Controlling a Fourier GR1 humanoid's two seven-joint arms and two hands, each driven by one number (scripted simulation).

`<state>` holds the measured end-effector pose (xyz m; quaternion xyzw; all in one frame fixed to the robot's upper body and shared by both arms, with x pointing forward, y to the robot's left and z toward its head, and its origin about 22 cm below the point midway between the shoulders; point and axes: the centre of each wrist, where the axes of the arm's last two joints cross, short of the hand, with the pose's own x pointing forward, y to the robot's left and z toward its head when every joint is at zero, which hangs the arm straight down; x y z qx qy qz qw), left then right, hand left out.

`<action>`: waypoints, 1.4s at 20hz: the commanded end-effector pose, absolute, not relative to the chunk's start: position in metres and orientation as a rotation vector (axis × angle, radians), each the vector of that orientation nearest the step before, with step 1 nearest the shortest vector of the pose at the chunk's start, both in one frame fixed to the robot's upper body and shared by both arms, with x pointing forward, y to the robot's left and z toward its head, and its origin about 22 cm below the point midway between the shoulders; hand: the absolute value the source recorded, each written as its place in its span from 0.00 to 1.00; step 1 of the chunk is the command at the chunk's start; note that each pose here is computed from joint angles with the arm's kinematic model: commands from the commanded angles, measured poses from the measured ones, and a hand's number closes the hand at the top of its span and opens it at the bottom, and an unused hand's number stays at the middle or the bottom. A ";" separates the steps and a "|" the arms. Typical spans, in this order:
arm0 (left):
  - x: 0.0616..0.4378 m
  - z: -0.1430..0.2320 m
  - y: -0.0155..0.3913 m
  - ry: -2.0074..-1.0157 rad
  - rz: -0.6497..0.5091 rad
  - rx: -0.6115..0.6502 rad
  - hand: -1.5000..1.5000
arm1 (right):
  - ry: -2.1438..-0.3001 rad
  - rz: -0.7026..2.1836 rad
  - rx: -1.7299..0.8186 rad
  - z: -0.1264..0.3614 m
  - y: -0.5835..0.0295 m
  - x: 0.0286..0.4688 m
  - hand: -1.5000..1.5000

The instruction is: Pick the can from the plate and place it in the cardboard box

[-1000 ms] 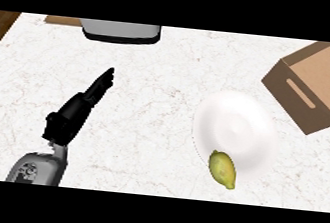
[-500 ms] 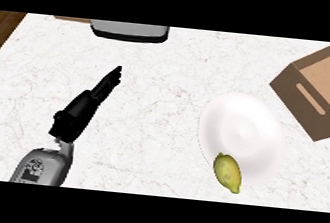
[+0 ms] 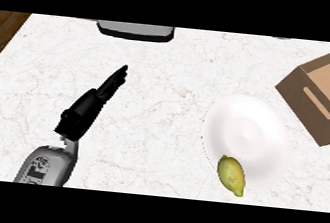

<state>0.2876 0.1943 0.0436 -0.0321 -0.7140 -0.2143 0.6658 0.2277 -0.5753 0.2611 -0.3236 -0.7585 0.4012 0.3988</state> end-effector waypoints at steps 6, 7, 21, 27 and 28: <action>0.294 0.047 0.183 -1.631 -0.500 -0.112 0.50 | -1.953 1.023 -0.676 0.261 -0.546 0.285 1.00; 0.286 0.041 0.196 -1.611 -0.495 -0.084 0.50 | -1.951 1.014 -0.714 0.258 -0.551 0.286 1.00; 0.303 0.050 0.191 -1.622 -0.479 -0.086 0.50 | -1.801 1.159 -0.752 0.177 -0.503 0.356 1.00; 0.292 0.047 0.197 -1.627 -0.496 -0.070 0.50 | -1.641 1.042 -0.548 0.159 -0.497 0.364 0.00; 0.289 0.051 0.204 -1.627 -0.491 -0.086 0.50 | -1.647 1.046 -0.534 0.144 -0.502 0.356 0.00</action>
